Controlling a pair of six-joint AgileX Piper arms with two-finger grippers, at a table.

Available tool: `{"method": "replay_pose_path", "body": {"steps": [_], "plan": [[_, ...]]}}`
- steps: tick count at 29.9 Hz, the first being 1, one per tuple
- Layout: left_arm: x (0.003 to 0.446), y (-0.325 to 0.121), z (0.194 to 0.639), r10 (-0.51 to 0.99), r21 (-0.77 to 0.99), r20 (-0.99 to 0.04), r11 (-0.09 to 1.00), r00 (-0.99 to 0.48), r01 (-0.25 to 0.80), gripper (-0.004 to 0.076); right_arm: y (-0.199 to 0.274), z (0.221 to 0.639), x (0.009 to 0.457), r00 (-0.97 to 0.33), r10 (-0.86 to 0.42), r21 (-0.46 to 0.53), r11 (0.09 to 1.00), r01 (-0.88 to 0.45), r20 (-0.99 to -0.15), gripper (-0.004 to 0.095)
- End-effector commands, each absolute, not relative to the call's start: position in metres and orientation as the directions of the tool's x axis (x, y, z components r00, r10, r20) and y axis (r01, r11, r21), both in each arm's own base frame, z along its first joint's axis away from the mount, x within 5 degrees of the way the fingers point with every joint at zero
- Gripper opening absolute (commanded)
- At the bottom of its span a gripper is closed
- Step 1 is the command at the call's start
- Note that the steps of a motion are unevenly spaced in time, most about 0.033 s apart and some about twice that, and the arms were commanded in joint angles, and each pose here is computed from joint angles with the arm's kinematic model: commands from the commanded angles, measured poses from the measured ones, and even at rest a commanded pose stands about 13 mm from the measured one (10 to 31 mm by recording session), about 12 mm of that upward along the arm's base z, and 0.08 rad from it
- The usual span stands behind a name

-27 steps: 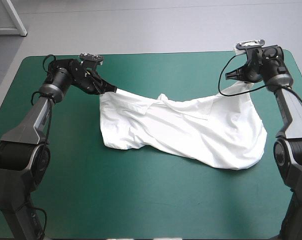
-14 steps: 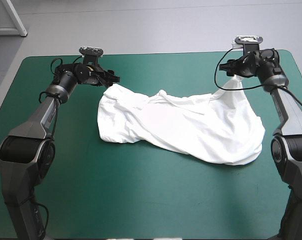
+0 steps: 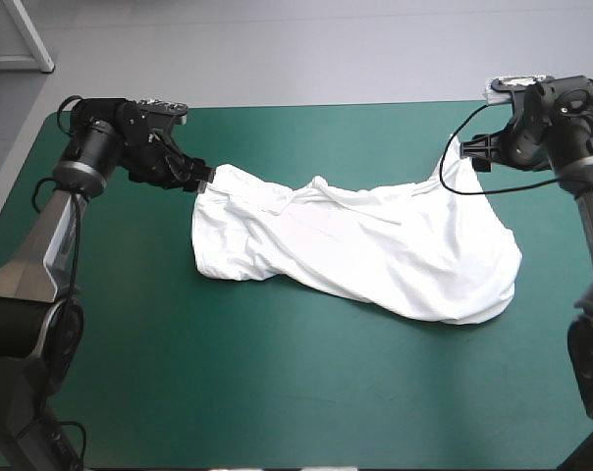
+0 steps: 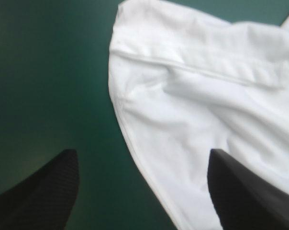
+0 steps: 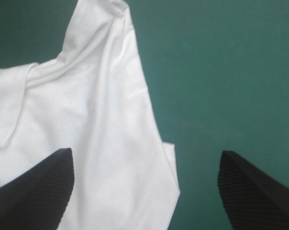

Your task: Fold the cloth

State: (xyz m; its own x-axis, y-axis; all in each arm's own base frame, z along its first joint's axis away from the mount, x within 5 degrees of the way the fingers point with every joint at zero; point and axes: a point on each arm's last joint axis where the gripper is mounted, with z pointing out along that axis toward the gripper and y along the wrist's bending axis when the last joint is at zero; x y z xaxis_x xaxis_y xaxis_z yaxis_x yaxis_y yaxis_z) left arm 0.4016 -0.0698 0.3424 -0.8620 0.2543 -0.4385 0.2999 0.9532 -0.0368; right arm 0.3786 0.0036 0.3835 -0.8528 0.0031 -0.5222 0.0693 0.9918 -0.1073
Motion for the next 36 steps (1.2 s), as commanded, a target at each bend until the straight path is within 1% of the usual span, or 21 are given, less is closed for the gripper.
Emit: {"method": "replay_pose_path", "body": {"steps": [1,3,4,6,10,16,21,24,30,31,33,34,36], "plan": [[0.351,-0.064,0.356,0.241,-0.062,-0.367,0.957,-0.899,0.282,0.0531,0.003,0.414,0.328,-0.82,-0.004,-0.069,0.997,0.044,-0.573,0.069],[0.334,-0.059,0.349,0.239,-0.051,-0.328,0.962,-0.914,0.27,0.0531,0.003,0.412,0.308,-0.818,-0.001,-0.062,0.997,0.042,-0.575,0.0671],[0.325,-0.057,0.345,0.228,-0.05,-0.309,0.966,-0.923,0.255,0.0531,0.002,0.406,0.298,-0.83,-0.014,-0.072,0.997,0.032,-0.558,0.0669],[0.314,-0.055,0.342,0.2,-0.055,-0.291,0.973,-0.936,0.225,0.0531,0.002,0.401,0.282,-0.832,-0.024,-0.078,0.997,0.023,-0.554,0.0669],[0.302,-0.062,0.334,0.203,-0.074,-0.273,0.97,-0.94,0.231,0.0531,0.002,0.389,0.256,-0.83,-0.022,-0.067,0.998,0.019,-0.557,0.0669],[0.315,-0.085,0.313,0.226,-0.078,-0.297,0.963,-0.928,0.259,0.0531,0.001,0.377,0.238,-0.855,-0.011,-0.062,0.998,0.025,-0.519,0.0669],[0.332,-0.093,0.282,0.239,-0.082,-0.229,0.961,-0.944,0.263,0.053,0.001,0.375,0.234,-0.872,-0.006,-0.062,0.998,0.028,-0.49,0.0669],[0.342,-0.097,0.266,0.232,-0.09,-0.219,0.962,-0.948,0.257,0.053,0.001,0.375,0.233,-0.878,-0.007,-0.061,0.998,0.026,-0.479,0.0669],[0.354,-0.109,0.24,0.202,-0.195,-0.188,0.951,-0.961,0.238,0.0526,0.001,0.375,0.234,-0.872,-0.009,-0.062,0.998,0.024,-0.49,0.0669],[0.355,-0.111,0.237,0.196,-0.212,-0.18,0.949,-0.964,0.233,0.0516,0.001,0.375,0.235,-0.868,-0.01,-0.061,0.998,0.023,-0.497,0.0669],[0.355,-0.112,0.235,0.205,-0.224,-0.178,0.944,-0.962,0.243,0.0465,0.001,0.376,0.238,-0.855,-0.014,-0.065,0.998,0.023,-0.518,0.0669],[0.354,-0.113,0.235,0.209,-0.225,-0.175,0.943,-0.962,0.245,0.0419,0.001,0.375,0.241,-0.849,-0.016,-0.067,0.998,0.022,-0.527,0.0669],[0.352,-0.115,0.235,0.224,-0.221,-0.16,0.941,-0.961,0.256,0.0296,0.001,0.372,0.246,-0.85,-0.007,-0.062,0.998,0.031,-0.527,0.0669]]}}
